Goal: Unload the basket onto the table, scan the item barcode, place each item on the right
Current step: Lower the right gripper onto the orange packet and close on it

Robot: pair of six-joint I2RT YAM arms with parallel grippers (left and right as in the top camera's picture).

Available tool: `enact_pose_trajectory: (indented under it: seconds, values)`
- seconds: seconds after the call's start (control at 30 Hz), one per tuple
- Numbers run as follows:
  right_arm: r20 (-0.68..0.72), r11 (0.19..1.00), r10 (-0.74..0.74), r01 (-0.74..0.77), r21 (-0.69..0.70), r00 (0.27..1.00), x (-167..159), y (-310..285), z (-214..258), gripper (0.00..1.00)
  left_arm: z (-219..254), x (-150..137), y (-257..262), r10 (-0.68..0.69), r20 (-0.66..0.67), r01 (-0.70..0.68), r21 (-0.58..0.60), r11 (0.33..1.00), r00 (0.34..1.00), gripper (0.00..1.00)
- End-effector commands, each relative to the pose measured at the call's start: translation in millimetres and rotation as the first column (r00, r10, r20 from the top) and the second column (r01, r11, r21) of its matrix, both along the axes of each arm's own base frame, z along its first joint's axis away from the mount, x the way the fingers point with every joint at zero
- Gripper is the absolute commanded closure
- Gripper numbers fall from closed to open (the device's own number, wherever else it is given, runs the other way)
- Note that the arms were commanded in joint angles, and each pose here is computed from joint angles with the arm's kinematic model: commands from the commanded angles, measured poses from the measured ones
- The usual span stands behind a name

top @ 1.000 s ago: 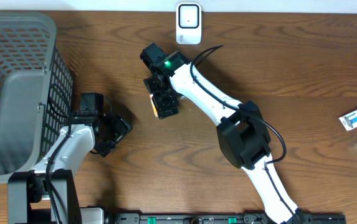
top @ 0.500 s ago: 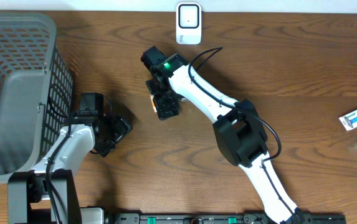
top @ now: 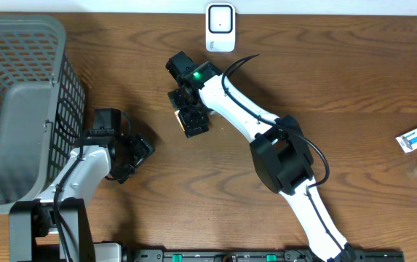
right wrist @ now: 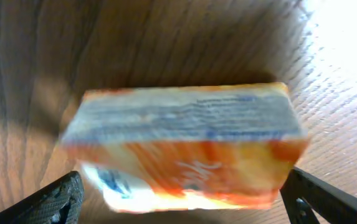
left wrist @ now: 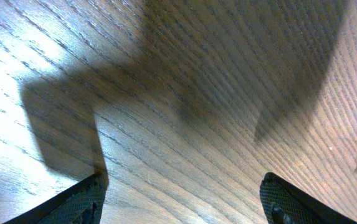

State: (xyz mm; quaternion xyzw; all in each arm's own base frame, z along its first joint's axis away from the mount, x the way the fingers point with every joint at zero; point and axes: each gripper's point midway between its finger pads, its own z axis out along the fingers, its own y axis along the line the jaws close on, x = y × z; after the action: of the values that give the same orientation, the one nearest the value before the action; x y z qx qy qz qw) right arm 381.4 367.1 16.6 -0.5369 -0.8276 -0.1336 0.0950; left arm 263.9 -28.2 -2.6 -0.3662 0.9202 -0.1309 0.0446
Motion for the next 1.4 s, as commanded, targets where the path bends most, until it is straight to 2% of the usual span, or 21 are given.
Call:
enact_pose_trajectory:
  seconds: [0.0, 0.73, 1.37]
  values:
    - [0.003, 1.0, 0.015, -0.015, 0.003, 1.0, 7, -9, -2, 0.04, -53, -79, 33, 0.04, -0.284, 0.009, 0.17, 0.985, 0.958, 0.18]
    - [0.032, 0.994, 0.112, -0.111, -0.023, 0.993, 20, -32, -7, 0.02, -53, -79, 33, 0.04, -0.284, 0.009, 0.17, 0.985, 0.958, 0.18]
    - [-0.089, 0.982, 0.178, -0.182, -0.045, 0.98, -16, -19, -52, 0.03, -53, -79, 33, 0.04, -0.284, 0.009, 0.17, 0.985, 0.958, 0.17]
